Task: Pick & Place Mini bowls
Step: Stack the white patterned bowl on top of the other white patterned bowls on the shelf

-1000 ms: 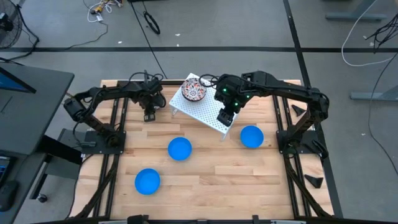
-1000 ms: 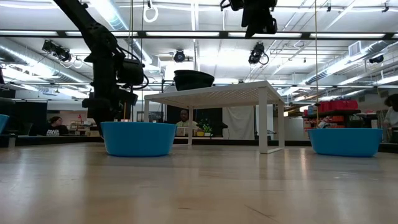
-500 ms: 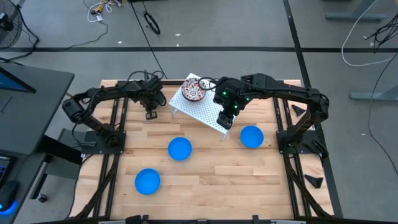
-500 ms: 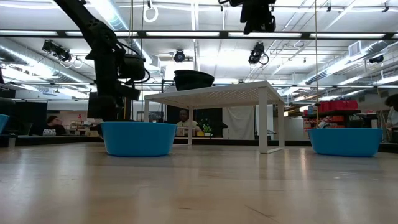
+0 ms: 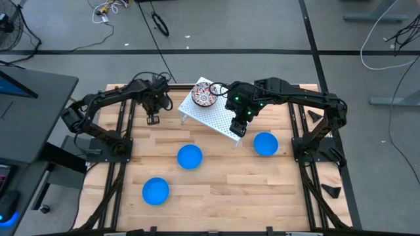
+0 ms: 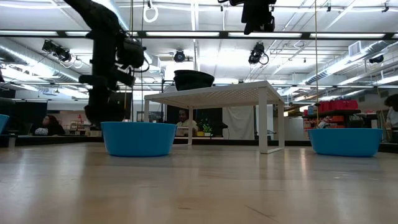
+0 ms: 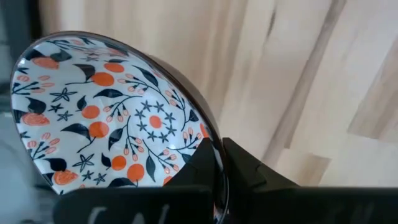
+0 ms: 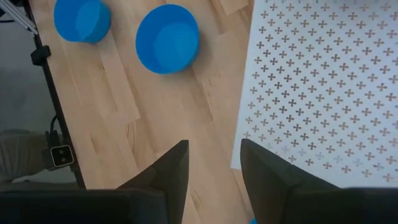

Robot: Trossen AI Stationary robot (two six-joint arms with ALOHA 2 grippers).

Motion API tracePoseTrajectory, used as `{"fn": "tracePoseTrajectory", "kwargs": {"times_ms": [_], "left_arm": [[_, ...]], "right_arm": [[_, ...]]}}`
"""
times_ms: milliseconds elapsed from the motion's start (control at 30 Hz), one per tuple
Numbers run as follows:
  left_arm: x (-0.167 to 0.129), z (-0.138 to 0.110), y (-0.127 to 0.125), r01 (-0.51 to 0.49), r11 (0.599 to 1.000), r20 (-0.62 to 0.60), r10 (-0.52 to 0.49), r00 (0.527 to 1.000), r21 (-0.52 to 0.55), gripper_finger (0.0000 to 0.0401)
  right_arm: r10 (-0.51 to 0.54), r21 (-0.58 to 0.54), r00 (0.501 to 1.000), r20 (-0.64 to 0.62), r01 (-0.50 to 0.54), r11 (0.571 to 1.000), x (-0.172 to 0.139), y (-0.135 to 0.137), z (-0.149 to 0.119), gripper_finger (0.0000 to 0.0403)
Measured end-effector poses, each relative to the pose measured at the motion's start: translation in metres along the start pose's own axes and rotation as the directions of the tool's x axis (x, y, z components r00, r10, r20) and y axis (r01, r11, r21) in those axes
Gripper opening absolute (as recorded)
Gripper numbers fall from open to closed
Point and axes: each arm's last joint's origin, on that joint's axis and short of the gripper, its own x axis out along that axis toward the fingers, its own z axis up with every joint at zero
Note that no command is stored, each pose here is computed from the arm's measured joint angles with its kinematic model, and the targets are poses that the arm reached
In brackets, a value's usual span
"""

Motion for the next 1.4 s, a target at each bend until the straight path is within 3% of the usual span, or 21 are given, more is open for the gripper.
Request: {"fn": "tracePoseTrajectory", "kwargs": {"times_ms": [433,767,1067,1400], "left_arm": [[-0.08,0.018,0.001,-0.098,0.991,0.025,0.096,0.995,0.092,0.0012],[-0.131,0.015,-0.005,-0.123,0.985,0.03,0.12,0.992,0.12,0.0012],[-0.148,0.013,-0.013,-0.148,0.981,0.029,0.146,0.989,0.129,0.0012],[-0.158,0.035,-0.018,-0.21,0.962,0.078,0.199,0.977,0.174,0.0012]], "right_arm": [[-0.001,-0.007,1.0,-0.004,0.001,1.0,0.0,0.0,0.0,0.0146],[-0.002,-0.001,1.0,-0.029,0.002,1.0,0.0,-0.001,-0.003,0.0146],[-0.07,-0.005,0.992,-0.108,0.07,0.998,-0.008,-0.006,-0.015,0.0146],[-0.118,-0.009,0.992,0.045,0.119,0.993,-0.055,-0.008,-0.035,0.0146]]}}
